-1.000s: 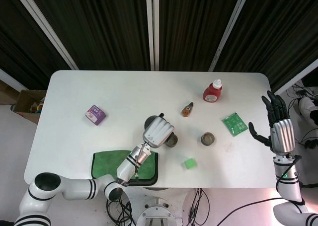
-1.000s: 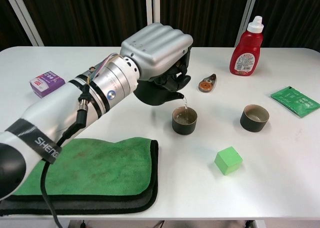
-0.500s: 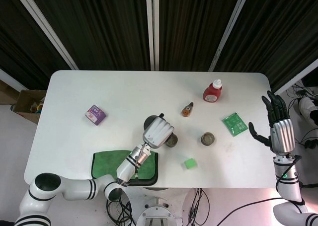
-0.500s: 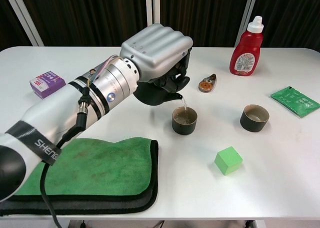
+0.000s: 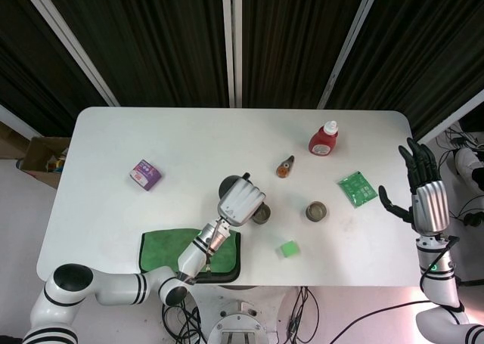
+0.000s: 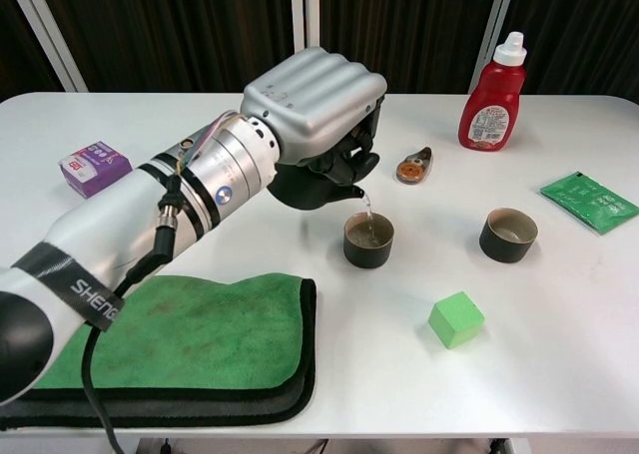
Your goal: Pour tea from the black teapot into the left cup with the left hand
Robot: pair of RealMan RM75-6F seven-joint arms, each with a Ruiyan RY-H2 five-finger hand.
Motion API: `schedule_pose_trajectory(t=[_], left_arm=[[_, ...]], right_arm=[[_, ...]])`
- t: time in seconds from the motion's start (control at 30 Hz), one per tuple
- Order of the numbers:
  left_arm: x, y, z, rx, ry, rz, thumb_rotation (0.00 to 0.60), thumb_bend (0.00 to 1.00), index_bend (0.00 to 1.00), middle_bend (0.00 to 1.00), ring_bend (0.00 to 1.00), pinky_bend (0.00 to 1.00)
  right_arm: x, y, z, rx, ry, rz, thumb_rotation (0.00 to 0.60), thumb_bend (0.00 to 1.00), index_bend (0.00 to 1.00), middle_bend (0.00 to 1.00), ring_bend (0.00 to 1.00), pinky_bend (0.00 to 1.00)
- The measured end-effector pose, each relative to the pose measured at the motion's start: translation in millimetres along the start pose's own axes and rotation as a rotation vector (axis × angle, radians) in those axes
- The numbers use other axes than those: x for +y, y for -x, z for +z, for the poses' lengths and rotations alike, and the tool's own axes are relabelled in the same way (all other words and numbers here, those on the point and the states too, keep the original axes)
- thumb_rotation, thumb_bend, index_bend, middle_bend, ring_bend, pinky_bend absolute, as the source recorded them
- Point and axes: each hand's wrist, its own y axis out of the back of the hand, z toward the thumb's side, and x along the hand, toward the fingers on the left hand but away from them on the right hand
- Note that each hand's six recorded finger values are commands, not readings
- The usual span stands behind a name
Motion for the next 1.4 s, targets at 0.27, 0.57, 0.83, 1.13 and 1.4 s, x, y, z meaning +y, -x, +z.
schedule_pose_trajectory(t=[0.27,0.57,0.83,1.13,1.4], left_arm=[[-0.1,0.5,0.4,0.000,0.003,-0.002,0.600,0.48,1.00,1.00,1.00,0.47],[-0.1,0.6,-0.1,0.006,0.021,-0.003,0.600,0.48,1.00,1.00,1.00,0.47],[0.7,-0.8,-3.5,0.028,0.070,-0.016,0.600,0.48,1.00,1.00,1.00,0.47],[0.2,0.8,-7.0,0.047,0.140,-0.034,0.600,0.48,1.00,1.00,1.00,0.47],[4.8,-0.5,-9.3,0.069,0.253,-0.035,0.600,0.48,1.00,1.00,1.00,0.47]], right_arm=[[0.5,0.3,-0.2,0.000,0.001,-0.002,0.600,0.36,0.00,0.00,0.00,0.00],[0.9,0.2,-0.4,-0.001,-0.002,0.000,0.600,0.36,0.00,0.00,0.00,0.00],[0.2,-0.1,0.2,-0.001,-0.003,0.002,0.600,0.36,0.00,0.00,0.00,0.00],[-0.4,0.1,-0.5,-0.003,-0.006,0.004,0.600,0.36,0.00,0.00,0.00,0.00],[-1.9,-0.2,-0.5,-0.005,-0.007,0.007,0.600,0.36,0.00,0.00,0.00,0.00]])
